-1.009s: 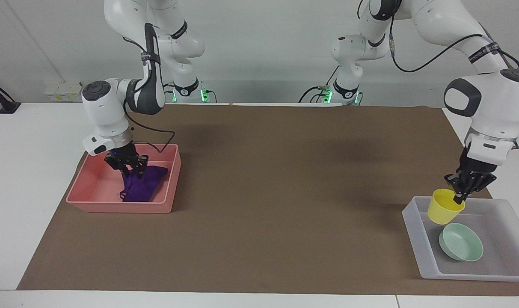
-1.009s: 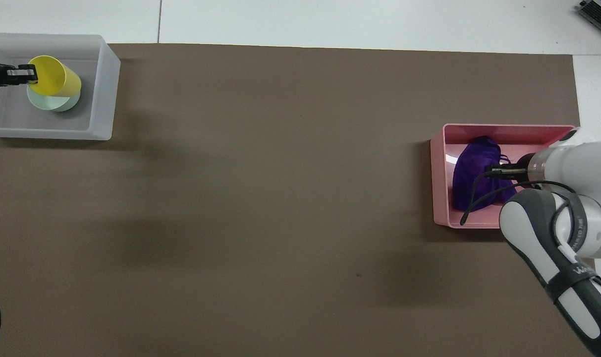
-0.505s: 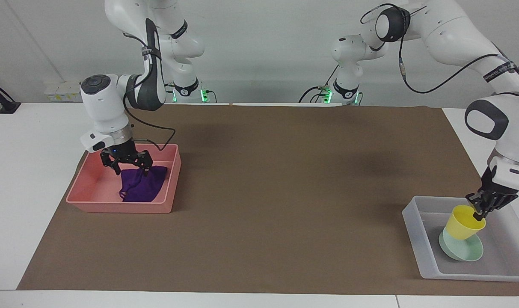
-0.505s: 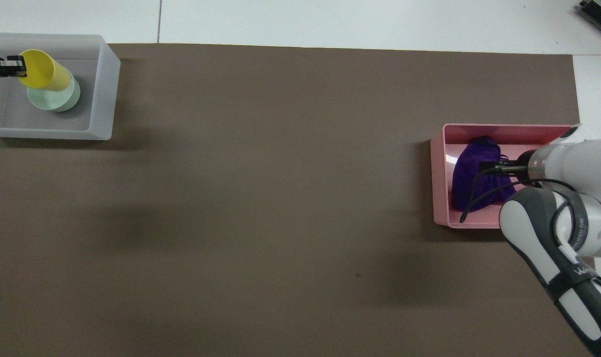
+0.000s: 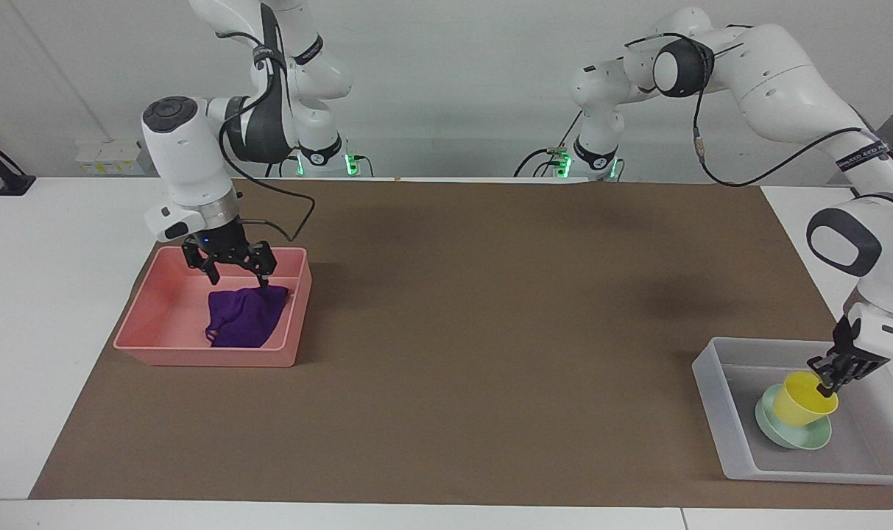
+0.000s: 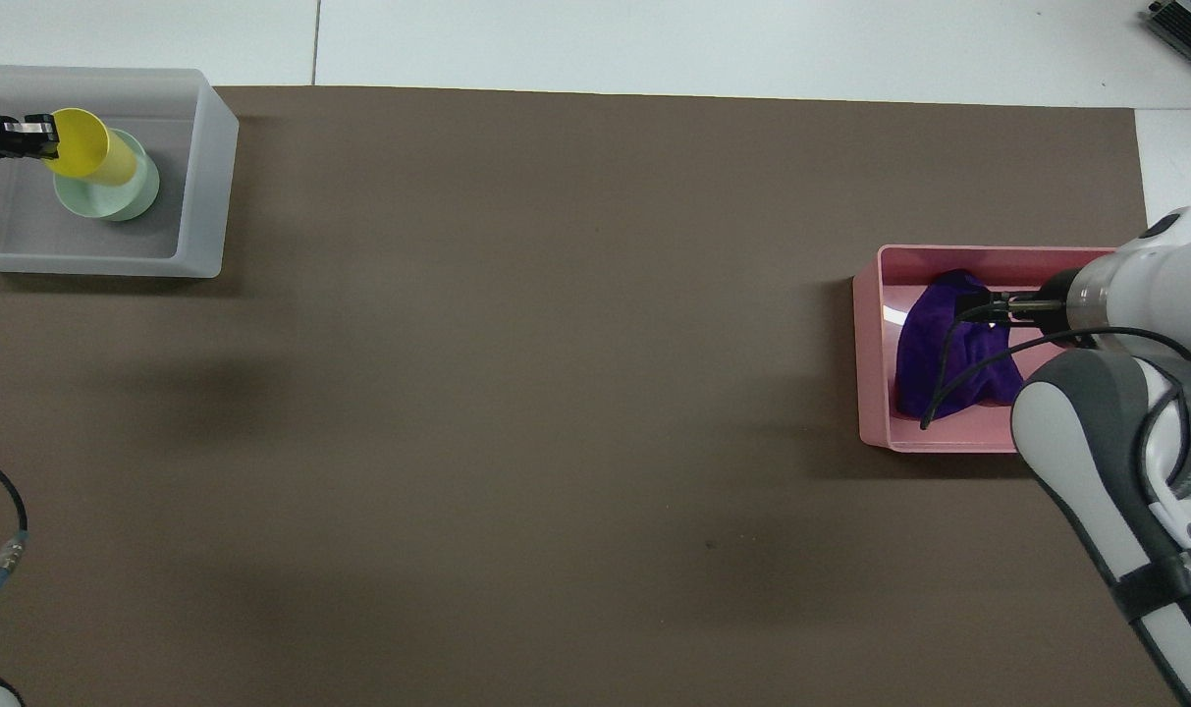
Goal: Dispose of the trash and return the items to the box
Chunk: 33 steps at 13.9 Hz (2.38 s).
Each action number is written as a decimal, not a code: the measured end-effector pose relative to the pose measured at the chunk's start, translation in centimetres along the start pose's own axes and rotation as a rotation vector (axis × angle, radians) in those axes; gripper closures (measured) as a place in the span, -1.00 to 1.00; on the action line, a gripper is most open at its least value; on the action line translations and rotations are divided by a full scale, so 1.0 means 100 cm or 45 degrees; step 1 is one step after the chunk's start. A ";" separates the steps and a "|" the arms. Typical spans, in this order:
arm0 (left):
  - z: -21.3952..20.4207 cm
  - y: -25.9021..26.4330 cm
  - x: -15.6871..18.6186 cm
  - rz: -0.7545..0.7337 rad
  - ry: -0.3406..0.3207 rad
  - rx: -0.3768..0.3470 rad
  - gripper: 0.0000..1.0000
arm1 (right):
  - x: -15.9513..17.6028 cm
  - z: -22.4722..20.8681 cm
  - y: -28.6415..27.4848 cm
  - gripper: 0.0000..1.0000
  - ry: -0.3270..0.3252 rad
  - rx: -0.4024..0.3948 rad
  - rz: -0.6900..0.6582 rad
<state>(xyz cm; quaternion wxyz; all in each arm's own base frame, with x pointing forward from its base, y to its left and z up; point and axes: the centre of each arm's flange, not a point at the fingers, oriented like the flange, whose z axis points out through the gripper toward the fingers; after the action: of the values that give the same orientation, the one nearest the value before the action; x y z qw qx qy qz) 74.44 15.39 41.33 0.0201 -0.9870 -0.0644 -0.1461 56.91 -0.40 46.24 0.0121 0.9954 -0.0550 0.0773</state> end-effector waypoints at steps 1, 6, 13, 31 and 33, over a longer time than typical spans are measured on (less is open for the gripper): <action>0.004 -0.004 -0.001 -0.006 -0.006 0.001 0.96 | 0.001 -0.014 -0.004 -1.00 -0.016 -0.002 0.005; 0.025 -0.007 -0.008 -0.037 0.001 -0.021 0.96 | 0.013 -0.099 0.000 -1.00 -0.054 -0.013 0.028; 0.031 -0.006 -0.011 -0.037 -0.008 -0.024 -0.12 | 0.008 -0.170 0.017 -1.00 -0.134 -0.029 0.069; -0.166 0.114 -0.104 0.326 -0.141 -0.142 -1.00 | -0.004 -0.177 0.020 -1.00 -0.201 -0.035 0.040; -0.190 0.115 -0.115 0.337 -0.177 -0.150 -1.00 | -0.004 -0.177 0.020 -1.00 -0.201 -0.035 0.040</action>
<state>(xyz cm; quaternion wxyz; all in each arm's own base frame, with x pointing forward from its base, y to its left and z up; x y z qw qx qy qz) 59.61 1.46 55.95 -0.0233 -0.9940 0.0738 -0.0771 53.63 -1.76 63.69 0.0201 0.9972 -0.0724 -0.0021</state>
